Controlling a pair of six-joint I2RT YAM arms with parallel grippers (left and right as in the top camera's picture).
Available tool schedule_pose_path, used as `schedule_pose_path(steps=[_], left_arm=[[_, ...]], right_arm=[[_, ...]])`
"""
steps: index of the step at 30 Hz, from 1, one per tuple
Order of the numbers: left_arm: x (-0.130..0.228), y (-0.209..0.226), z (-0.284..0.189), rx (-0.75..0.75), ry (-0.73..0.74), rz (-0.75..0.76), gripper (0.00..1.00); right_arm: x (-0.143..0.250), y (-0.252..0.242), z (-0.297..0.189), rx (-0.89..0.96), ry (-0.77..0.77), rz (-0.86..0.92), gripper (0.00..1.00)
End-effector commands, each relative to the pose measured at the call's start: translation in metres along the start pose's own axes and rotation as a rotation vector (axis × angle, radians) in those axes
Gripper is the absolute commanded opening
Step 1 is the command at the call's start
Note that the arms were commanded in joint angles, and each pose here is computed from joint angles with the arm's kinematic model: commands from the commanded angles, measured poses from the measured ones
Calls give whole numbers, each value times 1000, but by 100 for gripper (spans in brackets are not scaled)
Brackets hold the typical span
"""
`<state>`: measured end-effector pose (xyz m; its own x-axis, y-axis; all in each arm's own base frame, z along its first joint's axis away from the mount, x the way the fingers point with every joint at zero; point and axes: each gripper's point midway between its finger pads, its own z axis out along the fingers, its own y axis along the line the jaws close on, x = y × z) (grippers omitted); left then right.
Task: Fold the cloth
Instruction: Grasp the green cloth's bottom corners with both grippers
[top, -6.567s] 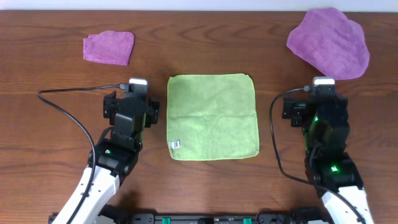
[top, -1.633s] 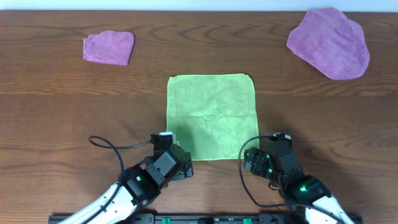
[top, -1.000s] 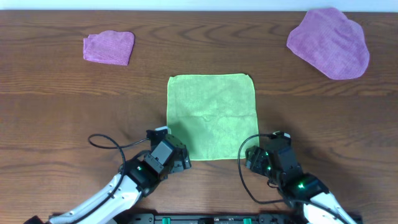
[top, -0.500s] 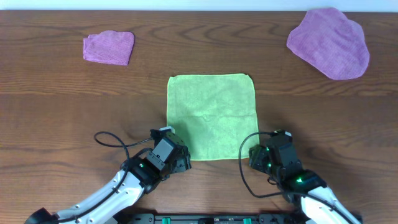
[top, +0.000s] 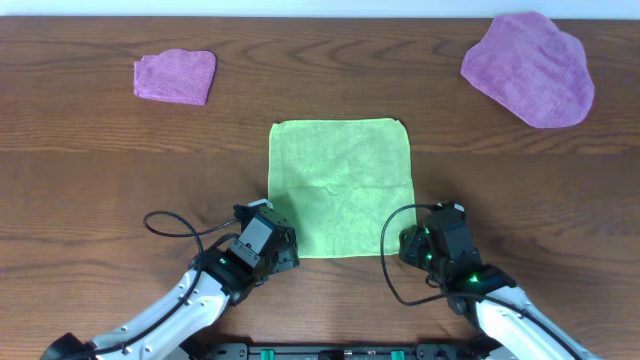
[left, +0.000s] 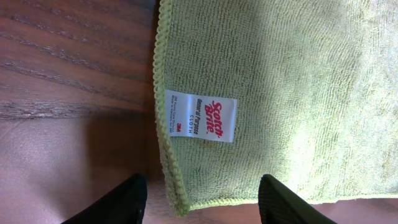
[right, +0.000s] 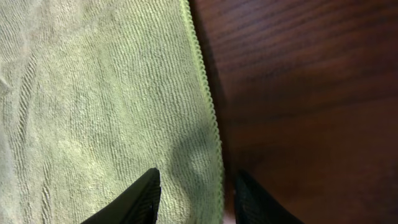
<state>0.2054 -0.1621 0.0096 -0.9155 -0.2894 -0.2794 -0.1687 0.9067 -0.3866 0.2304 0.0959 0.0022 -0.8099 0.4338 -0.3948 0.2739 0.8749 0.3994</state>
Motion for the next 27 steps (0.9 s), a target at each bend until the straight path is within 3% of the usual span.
schedule_pose_path(steps=[1, 4, 9, 14, 17, 23, 27], left_arm=[[-5, -5, -1, 11, -8, -10, 57], [-6, -6, -1, 13, -11, -12, 51], [-7, -6, 5, 12, -10, -22, 50], [-4, -5, 13, 5, 10, -37, 50], [-4, -9, 13, 24, 15, -37, 41], [-7, -8, 13, 33, 19, -79, 6], [-10, -6, 13, 35, 22, -101, 6]], right_arm=[[0, 0, 1, 2, 14, -1, 40], [1, 1, 1, -2, 18, -1, 39], [6, 6, 1, -30, 48, -1, 36], [9, 3, 1, -20, 61, -4, 27], [11, 1, 1, -11, 68, -4, 22], [11, 1, 1, -13, 67, -4, 4], [11, 1, 1, -13, 66, -4, 2]])
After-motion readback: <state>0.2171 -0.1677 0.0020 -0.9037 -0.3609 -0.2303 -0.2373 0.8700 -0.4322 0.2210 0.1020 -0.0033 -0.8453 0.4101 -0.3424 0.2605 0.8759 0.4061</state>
